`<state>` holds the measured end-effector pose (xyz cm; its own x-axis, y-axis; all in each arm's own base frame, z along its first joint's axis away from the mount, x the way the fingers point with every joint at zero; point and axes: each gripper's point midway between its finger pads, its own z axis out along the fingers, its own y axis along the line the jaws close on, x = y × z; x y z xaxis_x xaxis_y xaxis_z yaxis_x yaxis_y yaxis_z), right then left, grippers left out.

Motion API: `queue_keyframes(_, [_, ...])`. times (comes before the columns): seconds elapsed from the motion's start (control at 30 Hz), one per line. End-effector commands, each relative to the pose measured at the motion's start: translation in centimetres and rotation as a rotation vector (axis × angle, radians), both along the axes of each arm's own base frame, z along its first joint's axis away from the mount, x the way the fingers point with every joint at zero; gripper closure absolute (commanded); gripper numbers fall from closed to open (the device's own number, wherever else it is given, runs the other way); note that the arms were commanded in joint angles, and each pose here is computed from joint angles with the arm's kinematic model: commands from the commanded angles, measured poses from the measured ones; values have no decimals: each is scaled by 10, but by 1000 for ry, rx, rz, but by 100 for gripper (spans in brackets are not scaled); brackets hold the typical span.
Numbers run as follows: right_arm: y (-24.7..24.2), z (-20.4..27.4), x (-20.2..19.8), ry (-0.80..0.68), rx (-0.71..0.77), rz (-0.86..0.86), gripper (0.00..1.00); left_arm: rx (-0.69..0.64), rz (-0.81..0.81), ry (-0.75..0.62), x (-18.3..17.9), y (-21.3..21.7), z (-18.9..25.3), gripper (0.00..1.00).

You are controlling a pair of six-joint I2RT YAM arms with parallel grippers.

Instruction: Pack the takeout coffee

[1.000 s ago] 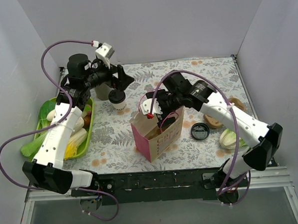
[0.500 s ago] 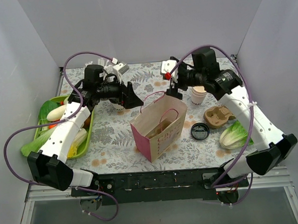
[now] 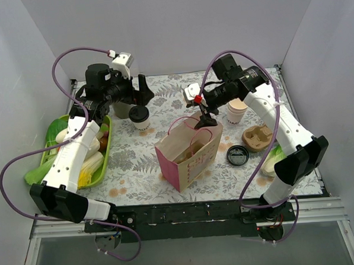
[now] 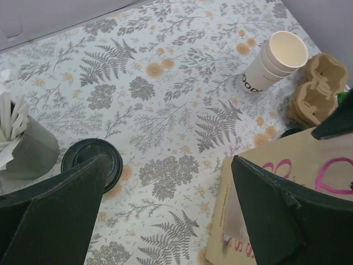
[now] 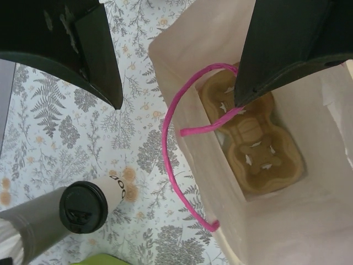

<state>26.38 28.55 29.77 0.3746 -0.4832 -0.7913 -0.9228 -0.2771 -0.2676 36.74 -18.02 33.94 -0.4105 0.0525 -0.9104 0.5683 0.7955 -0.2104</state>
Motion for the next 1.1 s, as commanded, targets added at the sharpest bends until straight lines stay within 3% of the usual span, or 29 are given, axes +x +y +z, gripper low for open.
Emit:
queue_keyframes(0.0, [4, -3, -20, 11, -8, 100, 13, 5, 112, -15, 9, 27, 2, 4])
queue_keyframes(0.17, [14, -21, -13, 57, -11, 74, 16, -9, 120, -10, 13, 33, 1, 4])
queue_keyframes(0.37, [27, -34, -1, 119, -32, 55, 33, -8, 96, 5, 7, 30, -5, 4])
queue_keyframes(0.47, [28, -32, -1, 162, -60, 65, 62, -5, 81, 0, 4, 29, -5, 4])
queue_keyframes(0.5, [28, -23, 1, 148, -60, 64, 80, -5, 77, 6, 3, 29, -8, 4])
queue_keyframes(0.6, [24, -30, 4, 142, -89, 48, 99, -12, 62, 16, 3, 26, -13, 4])
queue_keyframes(0.73, [20, -20, 14, 94, -65, -21, 99, -13, 51, 25, 4, 24, -15, 4])
queue_keyframes(0.9, [10, 14, 35, -162, 36, -162, 99, 3, 58, 19, 10, 25, -18, 4])
queue_keyframes(1.07, [-10, 26, 11, -350, 177, -243, 99, 4, 48, 21, 12, 24, -24, 5])
